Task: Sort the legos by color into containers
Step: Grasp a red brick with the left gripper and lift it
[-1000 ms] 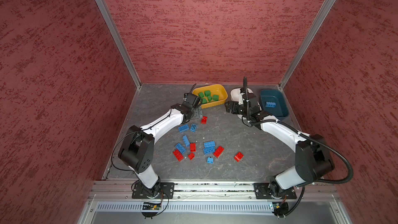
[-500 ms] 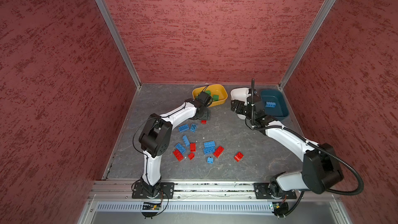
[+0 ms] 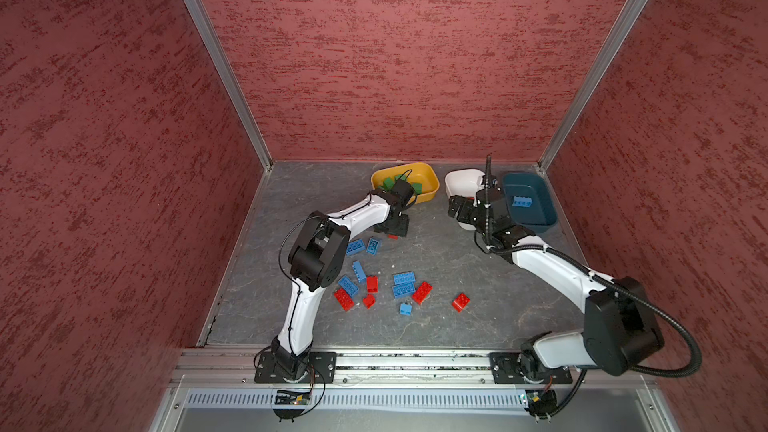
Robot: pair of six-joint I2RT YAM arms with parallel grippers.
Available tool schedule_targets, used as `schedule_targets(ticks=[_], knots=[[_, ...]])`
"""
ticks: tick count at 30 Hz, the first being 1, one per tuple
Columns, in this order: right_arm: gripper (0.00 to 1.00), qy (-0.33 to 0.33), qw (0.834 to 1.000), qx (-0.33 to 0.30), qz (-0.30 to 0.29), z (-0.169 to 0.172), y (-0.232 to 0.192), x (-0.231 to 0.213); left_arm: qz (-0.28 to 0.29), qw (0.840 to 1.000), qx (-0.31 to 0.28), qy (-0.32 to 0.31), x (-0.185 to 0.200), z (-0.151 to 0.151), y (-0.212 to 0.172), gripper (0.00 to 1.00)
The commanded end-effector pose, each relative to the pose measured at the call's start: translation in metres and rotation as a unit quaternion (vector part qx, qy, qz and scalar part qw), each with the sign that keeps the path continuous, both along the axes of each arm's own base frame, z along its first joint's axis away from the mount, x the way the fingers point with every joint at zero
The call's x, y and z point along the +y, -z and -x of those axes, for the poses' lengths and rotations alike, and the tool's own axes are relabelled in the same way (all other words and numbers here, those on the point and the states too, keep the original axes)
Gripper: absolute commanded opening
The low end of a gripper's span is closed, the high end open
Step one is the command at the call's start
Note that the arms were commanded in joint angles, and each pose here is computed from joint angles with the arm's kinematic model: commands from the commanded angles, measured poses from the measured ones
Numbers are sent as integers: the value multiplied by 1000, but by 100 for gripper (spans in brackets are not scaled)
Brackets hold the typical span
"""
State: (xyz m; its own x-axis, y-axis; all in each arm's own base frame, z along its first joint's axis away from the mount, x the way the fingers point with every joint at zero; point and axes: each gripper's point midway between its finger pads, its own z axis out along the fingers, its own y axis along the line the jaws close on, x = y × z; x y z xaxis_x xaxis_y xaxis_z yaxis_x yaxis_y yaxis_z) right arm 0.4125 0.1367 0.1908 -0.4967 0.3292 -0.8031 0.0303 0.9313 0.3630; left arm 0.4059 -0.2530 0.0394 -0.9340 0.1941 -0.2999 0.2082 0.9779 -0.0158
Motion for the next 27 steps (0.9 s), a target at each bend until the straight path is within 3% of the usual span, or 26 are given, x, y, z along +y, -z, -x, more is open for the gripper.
schedule_targets(ticks=[1,5,17,21,27], knots=[[99,16,999,-30,-7,-1,-18,-6,-6,1000,5,14,-6,0,5,62],[99,9,999,-34,-6,0,-20,-5,-12,1000,8,19,-9,2,12,56],[99,-16,999,-21,-44,6,-11,2,-8,999,-33,23,-14,-5,6,23],[97,-67,994,0,-83,10,-6,7,52,994,-80,52,-29,-6,-21,18],[95,-155,978,22,-139,21,-7,15,112,974,-159,117,-56,-6,-72,15]])
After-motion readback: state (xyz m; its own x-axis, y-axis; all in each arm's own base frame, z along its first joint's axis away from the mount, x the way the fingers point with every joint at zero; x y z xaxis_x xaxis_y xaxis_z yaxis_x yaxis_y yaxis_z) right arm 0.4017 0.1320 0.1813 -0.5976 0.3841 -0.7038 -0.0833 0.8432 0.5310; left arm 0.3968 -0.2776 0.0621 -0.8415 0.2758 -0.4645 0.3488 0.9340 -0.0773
